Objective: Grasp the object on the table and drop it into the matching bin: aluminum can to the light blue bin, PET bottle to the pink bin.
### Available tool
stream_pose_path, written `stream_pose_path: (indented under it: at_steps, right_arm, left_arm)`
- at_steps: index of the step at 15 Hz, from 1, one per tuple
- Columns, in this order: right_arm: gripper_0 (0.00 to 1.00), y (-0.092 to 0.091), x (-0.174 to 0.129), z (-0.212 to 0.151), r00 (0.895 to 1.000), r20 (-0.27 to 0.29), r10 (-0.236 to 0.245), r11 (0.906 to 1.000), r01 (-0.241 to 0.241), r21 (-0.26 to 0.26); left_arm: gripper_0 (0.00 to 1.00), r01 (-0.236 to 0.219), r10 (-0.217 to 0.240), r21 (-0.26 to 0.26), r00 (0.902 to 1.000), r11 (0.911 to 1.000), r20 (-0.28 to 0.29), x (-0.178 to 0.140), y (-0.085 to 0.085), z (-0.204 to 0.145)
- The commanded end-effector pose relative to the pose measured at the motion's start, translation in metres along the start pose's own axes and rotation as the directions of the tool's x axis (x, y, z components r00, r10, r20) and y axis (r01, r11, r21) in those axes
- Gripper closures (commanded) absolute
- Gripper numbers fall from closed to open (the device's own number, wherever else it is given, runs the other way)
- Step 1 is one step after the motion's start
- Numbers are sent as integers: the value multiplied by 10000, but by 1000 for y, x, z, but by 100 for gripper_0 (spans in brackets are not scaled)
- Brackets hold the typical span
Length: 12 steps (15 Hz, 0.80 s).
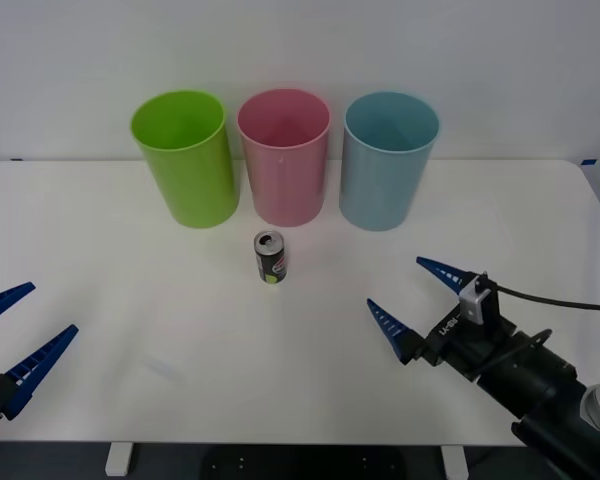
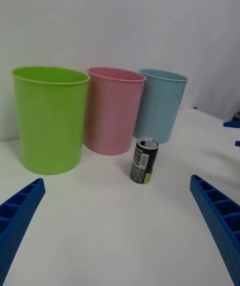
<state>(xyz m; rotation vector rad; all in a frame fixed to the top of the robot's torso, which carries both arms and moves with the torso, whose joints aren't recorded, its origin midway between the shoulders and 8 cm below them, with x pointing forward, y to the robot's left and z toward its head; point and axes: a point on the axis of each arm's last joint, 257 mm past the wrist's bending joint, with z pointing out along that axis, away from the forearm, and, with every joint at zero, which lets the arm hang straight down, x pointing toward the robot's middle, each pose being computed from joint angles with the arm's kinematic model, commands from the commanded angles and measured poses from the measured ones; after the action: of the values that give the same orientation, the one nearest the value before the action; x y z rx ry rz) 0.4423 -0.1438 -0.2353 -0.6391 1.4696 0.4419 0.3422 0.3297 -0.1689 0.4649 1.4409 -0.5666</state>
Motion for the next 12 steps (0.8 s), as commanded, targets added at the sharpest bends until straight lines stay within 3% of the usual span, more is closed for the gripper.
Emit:
stream_pose_path:
  at_steps: [1,5,9,12]
  right_arm:
    - [0,12,1,18,9999,-71,76,10000,-76,-6]
    - [0,28,6,35,9992,-270,310,9995,-309,40]
    - [0,49,10,51,9928,-535,1073,9941,-1079,-100]
    - [0,56,9,66,9939,-636,897,9959,-890,131]
  left_arm:
    - [0,0,0,0,10000,10000,0,0,0,0]
    - [0,0,0,0,10000,10000,0,0,0,0]
    - [0,0,0,0,10000,10000,0,0,0,0]
    - [0,0,0,0,10000,10000,0,0,0,0]
